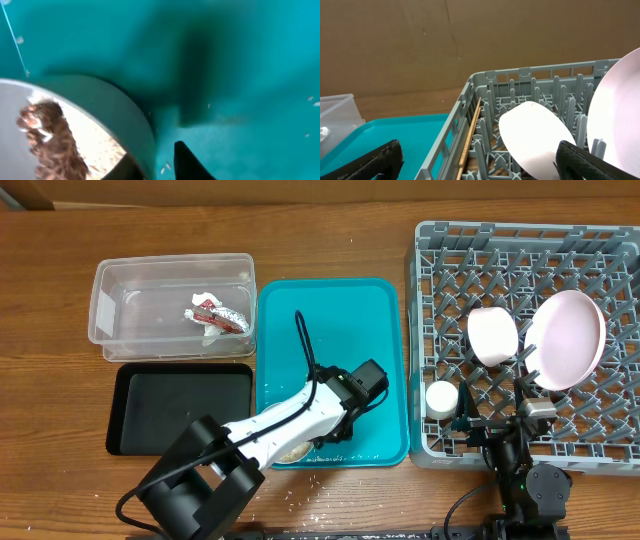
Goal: Sort waste into correct bins and load items into the dishwasher
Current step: 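Grasp the rim of the food-filled bowl with the left gripper, then tip the bowl over the black tray to dump the food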
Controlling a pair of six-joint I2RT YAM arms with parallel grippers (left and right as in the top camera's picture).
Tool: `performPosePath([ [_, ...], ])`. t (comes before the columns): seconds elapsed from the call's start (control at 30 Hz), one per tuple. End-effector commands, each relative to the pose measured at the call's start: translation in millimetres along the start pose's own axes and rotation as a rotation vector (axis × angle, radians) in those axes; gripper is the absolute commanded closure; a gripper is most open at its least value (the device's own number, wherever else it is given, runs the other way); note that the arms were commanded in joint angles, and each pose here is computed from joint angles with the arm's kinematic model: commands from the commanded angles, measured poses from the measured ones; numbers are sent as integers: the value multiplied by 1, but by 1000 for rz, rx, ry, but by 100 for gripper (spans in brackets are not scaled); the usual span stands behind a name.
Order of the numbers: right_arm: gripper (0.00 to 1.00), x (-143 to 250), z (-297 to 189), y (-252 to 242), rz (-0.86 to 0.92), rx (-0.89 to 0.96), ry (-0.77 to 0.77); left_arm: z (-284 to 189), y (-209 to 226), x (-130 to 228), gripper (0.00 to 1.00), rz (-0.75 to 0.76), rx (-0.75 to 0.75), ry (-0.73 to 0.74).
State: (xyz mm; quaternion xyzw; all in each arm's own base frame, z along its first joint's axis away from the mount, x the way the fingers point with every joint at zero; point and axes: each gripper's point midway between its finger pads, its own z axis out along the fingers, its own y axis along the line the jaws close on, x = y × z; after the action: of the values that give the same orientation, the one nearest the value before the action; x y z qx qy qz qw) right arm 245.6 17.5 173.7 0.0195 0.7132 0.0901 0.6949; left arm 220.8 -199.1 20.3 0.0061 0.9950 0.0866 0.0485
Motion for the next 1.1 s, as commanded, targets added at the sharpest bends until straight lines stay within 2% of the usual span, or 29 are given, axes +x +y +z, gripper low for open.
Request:
performPosePath([
  [0.0,0,2,0,-1,-4,3,-4,-2,9,-14,96,54,-48,-74],
  [0.17,0,2,0,-1,-4,3,-4,-13,14,-18,96,64,-62,-66],
  [0.27,0,2,0,-1,-4,3,-4,-51,15,-29,96,26,10,-75],
  [0.37,0,2,0,-1,-4,3,-4,-100,9,-37,96,53,227,-112],
  [0.4,0,2,0,-1,-4,3,-4,-126,23,-42,96,21,319,-150],
  [0.5,0,2,0,-1,-4,3,-4,-145,54,-49,96,-20,431,-163],
  [0.57,0,2,0,-1,-4,3,-4,-142,83,-54,96,-62,560,-126],
  [0.67,0,2,0,-1,-4,3,-4,-132,99,-60,96,-81,719,-102],
  [0.73,0,2,0,-1,-4,3,-4,-123,108,-63,96,-94,880,-110],
  [0.83,0,2,0,-1,-4,3,-4,-100,124,-61,96,-174,1040,-121],
  [0.93,0,2,0,-1,-4,3,-4,-85,132,-56,96,-199,1204,-171],
  [1.07,0,2,0,-1,-4,3,-4,-100,143,-60,96,-207,1441,-318],
])
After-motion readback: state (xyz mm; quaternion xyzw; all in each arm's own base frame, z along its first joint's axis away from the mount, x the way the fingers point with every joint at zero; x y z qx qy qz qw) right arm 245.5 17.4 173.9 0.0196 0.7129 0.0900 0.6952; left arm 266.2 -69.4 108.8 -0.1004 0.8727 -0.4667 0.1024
